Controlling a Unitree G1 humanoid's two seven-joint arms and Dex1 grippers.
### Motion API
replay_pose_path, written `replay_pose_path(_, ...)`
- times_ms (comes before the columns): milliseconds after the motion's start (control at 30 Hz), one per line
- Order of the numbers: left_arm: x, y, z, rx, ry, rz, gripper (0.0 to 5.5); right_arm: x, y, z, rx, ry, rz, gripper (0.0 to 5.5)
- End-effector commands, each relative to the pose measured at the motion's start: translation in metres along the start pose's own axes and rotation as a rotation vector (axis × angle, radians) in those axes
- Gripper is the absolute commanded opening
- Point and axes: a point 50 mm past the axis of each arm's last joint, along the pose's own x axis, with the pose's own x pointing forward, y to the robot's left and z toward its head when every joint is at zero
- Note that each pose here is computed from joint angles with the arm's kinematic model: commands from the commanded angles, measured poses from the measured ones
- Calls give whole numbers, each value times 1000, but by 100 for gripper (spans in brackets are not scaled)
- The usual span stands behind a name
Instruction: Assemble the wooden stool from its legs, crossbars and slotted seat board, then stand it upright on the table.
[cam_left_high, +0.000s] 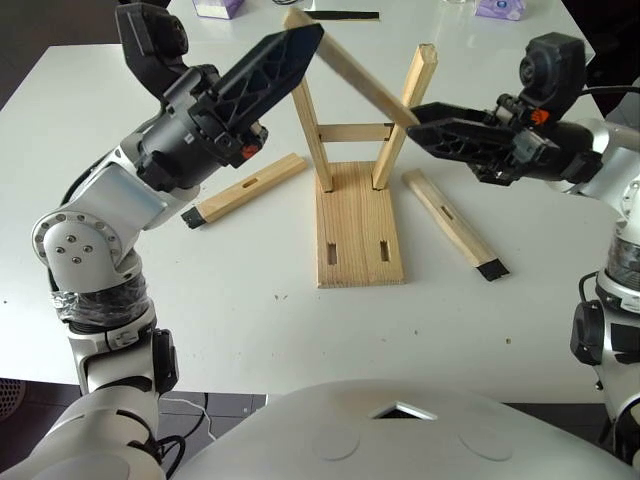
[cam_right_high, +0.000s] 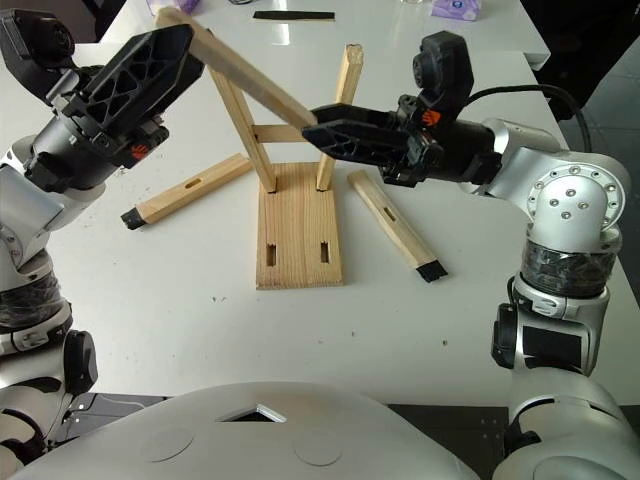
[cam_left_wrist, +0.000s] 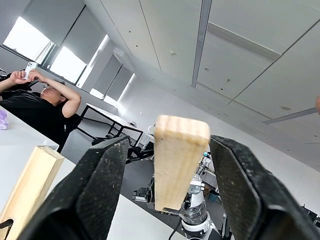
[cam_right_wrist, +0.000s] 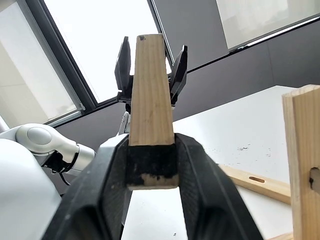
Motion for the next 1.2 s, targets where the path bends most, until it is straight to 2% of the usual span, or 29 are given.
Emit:
replay_pose_path(33,1,-1,0,18,27,-17,292,1,0,-1,16,34,4,130)
replay_pose_path(267,2,-2,-4,21,51,-29,292,5,-1,-5,32,37,8,130)
replay_pose_path(633,5,-3,-3,85,70,-37,132,7,-3,-7,28,52,10,130)
replay_pose_path(967,3,-2,0,138,50,-25,132,5,-9,-5,-24,27,-23,130)
replay_pose_path(1000,3,-1,0,141,50,-22,132,5,-8,-6,-43,25,-13,167)
replay_pose_path(1100,1,1,0,150,51,-9,132,5,-9,-10,-74,30,-3,208)
replay_pose_path(1200,-3,4,1,178,67,14,132,2,-16,-18,-100,41,-82,254)
